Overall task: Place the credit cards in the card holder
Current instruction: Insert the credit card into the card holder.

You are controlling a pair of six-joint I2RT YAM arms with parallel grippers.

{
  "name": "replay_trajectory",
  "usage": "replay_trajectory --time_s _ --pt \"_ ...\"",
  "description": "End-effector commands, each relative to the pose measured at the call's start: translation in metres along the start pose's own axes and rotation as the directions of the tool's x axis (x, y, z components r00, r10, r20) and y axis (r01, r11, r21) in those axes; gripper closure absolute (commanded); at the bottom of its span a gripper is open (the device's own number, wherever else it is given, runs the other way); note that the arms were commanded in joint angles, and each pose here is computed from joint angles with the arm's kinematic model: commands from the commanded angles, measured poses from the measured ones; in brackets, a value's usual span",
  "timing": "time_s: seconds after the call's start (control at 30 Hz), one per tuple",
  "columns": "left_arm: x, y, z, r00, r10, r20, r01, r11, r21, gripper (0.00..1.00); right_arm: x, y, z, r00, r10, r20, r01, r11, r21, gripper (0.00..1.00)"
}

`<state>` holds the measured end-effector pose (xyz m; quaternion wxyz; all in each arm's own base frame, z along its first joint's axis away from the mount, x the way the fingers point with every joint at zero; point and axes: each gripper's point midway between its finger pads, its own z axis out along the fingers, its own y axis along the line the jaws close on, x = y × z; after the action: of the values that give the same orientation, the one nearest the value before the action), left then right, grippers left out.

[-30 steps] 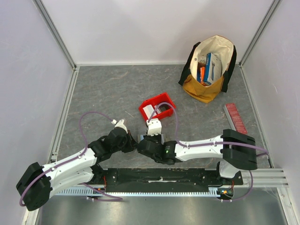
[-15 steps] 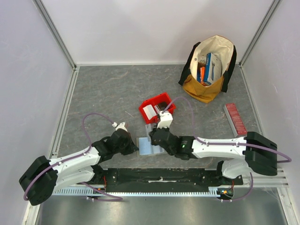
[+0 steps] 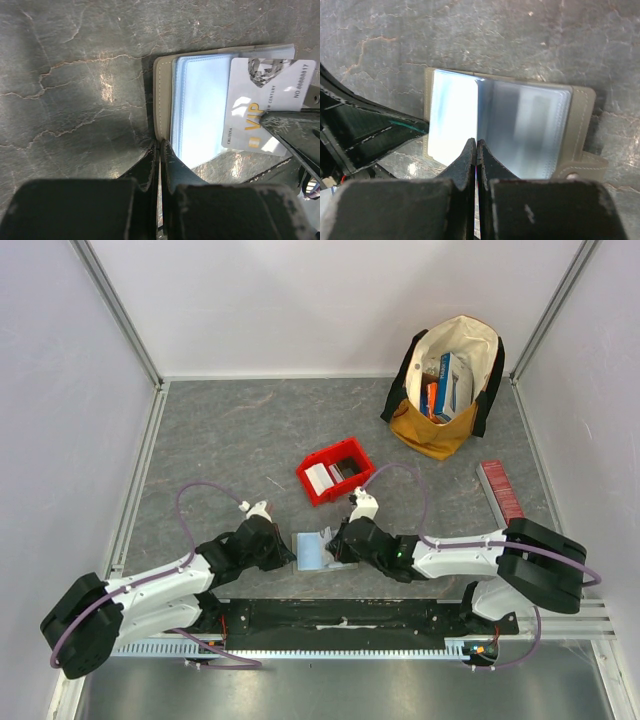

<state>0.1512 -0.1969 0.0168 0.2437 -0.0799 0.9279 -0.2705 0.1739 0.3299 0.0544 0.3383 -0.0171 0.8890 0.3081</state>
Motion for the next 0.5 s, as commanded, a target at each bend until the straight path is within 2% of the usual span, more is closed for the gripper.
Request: replay_trajectory --time_s 0.0,0.27,0.47 --pt "-0.001 0.003 0.000 0.999 -0.027 0.018 0.028 1.000 -0.005 0.98 -0.001 0.007 0.001 0.993 0.113 0.025 -0.112 0.992 -0.052 1.00" --pt "-0.001 0.000 -0.001 0.999 -0.039 0.018 0.039 0.999 0.011 0.98 0.007 -0.014 -0.003 0.971 0.232 0.064 -0.228 0.971 -0.066 1.00" --pt "-0.001 -0.002 -0.001 0.999 -0.042 0.018 0.042 0.999 0.020 0.98 0.014 -0.013 -0.001 0.969 0.244 0.038 -0.240 0.967 -0.086 1.00"
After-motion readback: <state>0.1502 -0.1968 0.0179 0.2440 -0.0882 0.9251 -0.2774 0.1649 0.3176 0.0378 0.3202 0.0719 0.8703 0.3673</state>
